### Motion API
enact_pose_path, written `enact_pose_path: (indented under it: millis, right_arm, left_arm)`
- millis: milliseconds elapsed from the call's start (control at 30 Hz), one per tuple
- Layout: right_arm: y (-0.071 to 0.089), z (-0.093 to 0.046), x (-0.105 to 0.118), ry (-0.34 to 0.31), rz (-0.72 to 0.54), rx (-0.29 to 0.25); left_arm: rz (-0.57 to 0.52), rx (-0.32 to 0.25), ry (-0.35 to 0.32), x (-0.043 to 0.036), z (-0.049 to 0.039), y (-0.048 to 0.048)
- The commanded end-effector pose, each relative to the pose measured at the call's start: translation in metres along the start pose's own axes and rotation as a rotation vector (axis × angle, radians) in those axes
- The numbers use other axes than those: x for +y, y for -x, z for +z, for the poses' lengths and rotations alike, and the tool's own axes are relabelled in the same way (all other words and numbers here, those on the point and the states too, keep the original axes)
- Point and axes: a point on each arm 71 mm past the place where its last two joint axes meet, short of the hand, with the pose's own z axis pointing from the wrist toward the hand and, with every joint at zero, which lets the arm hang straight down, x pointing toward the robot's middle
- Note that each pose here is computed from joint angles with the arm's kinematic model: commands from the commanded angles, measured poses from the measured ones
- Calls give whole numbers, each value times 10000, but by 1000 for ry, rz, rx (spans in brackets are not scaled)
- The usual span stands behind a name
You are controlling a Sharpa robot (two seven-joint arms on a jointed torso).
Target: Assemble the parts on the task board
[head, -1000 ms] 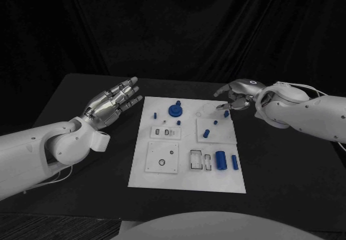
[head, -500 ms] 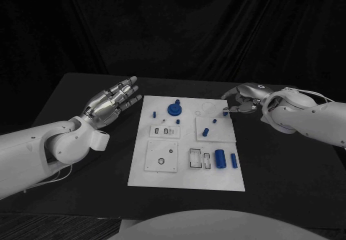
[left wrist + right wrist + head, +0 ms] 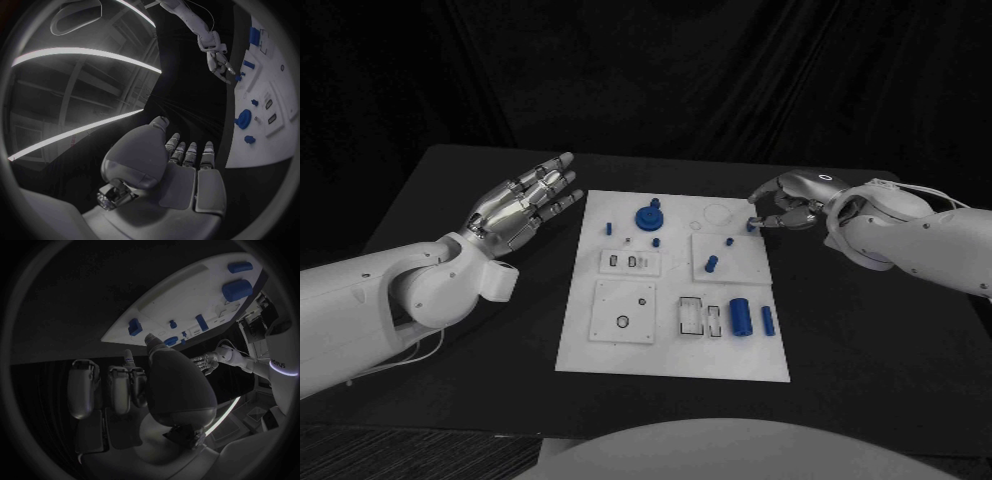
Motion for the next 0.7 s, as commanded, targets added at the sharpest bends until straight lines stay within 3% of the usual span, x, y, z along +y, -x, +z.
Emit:
enact_pose_path:
  millis: [33, 700]
  right_arm:
    - [-25, -12, -22, -18, 3, 2]
    - [-115, -8, -26, -25, 5, 35]
  left_arm:
    - [-10, 14, -11, -1, 6, -19]
    - [-12, 13, -7, 9, -7, -10]
